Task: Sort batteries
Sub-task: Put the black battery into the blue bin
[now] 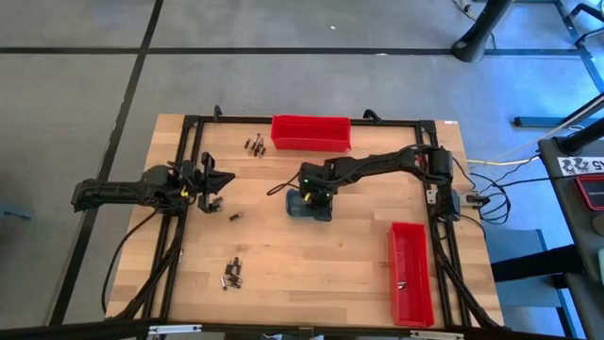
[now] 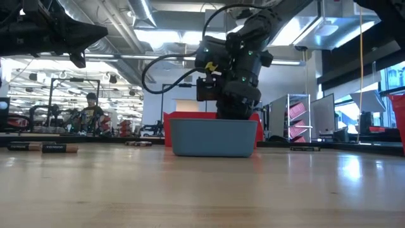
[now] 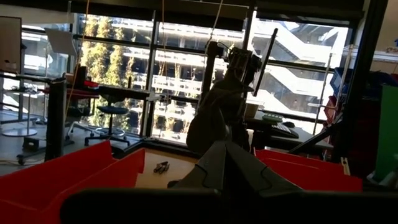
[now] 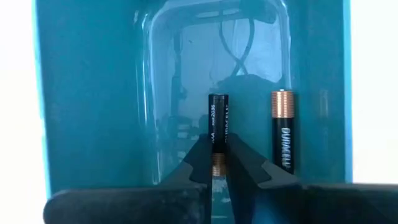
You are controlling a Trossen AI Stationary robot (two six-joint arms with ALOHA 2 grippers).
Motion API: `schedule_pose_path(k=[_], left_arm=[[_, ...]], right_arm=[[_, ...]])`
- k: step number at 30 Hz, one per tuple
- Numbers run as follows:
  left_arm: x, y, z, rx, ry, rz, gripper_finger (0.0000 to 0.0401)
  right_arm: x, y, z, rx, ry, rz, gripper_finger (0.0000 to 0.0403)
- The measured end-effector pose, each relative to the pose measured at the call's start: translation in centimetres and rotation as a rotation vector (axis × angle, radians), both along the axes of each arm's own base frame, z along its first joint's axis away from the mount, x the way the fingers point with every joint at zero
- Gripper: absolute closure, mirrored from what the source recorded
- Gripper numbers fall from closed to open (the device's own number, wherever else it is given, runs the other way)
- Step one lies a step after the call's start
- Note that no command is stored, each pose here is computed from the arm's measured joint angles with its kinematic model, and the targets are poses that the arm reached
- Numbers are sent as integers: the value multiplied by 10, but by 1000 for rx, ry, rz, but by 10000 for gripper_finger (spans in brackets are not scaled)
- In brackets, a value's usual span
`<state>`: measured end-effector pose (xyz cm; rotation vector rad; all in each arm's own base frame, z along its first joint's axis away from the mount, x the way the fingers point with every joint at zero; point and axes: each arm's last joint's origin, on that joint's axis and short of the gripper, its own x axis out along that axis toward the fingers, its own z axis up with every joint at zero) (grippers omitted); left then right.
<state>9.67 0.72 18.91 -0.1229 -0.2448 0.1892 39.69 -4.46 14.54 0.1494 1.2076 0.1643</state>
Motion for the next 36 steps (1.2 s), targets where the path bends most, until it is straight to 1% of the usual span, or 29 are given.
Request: schedule_pose_path(k=[5,9,12,14,16,20,24,27,29,32,36], left_arm=[[0,0,0,0,0,0,400],[0,0,0,-4,-1,-1,400],[0,0,0,-4,-1,-1,400],[0,0,0,-4,-1,-1,400],[0,0,0,-4,-1,-1,400],[0,0,0,-4,-1,-1,400],[0,0,0,-4,-1,-1,400],[0,0,0,-4,0,-1,400],[0,0,0,-3,-3,-1,400],[0,0,0,3,0,1,400],[0,0,0,7,0,2,400]], right_arm=[[0,0,0,-6,-4,2,349],[4,-1,4,-12,-21,9,305],[9,-2,15,-21,-42,25,268],[12,-2,28,-32,-58,41,247],[14,-3,49,-60,-84,53,235],[6,-9,97,-150,-130,54,227],[-21,-21,135,-193,-165,48,226],[-53,-34,149,-193,-133,8,226],[-75,-45,149,-184,-96,-51,226],[-111,-60,139,-155,-46,-183,226],[-158,-74,111,-159,73,-379,226]])
